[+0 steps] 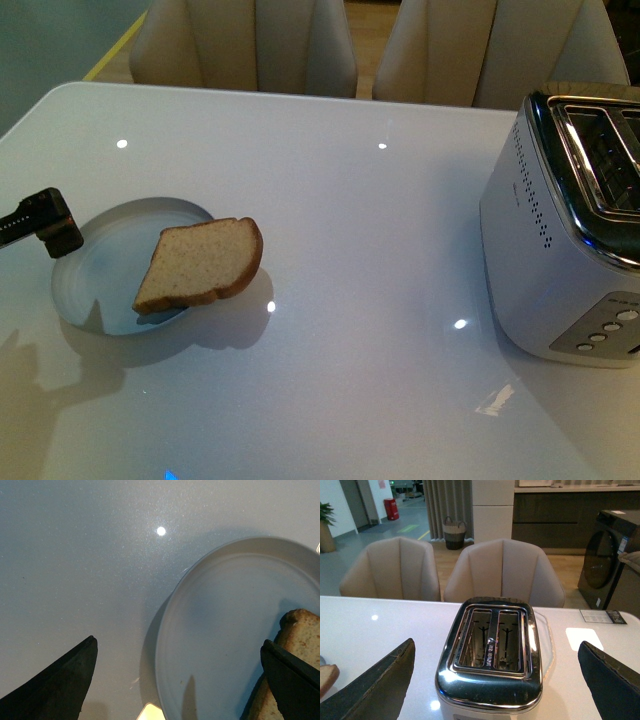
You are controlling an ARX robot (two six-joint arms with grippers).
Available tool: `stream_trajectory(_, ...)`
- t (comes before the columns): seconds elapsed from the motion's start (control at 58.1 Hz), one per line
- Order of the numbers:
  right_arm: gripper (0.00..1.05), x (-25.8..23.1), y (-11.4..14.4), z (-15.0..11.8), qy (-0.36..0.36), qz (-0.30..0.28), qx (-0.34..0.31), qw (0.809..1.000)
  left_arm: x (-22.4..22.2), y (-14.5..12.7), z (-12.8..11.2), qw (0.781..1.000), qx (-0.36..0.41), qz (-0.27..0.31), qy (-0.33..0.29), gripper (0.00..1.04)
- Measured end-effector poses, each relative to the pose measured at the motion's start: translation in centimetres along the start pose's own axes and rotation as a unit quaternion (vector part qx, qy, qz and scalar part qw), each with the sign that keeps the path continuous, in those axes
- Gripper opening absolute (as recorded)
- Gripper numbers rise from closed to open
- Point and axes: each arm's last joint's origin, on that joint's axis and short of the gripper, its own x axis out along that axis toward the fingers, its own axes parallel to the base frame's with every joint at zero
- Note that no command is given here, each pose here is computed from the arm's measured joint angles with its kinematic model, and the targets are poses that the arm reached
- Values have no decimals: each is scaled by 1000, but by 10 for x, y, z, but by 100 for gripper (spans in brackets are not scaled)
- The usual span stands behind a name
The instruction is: Left arm holds plate, right arm toasts bread
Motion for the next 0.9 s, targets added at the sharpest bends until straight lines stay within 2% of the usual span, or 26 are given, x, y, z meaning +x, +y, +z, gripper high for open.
stream_trajectory(0.379, 96, 0, 0, 0, 0, 0, 0, 1000, 37, -24, -12, 997, 25, 8, 66, 97)
stream_trajectory(0.792, 96, 0, 0, 0, 0, 0, 0, 1000, 44, -23, -18, 996, 13, 33, 88, 97)
stream_trajectory(0.895, 96, 0, 0, 0, 0, 0, 0, 1000, 46, -22, -21, 995, 14, 42, 92, 85)
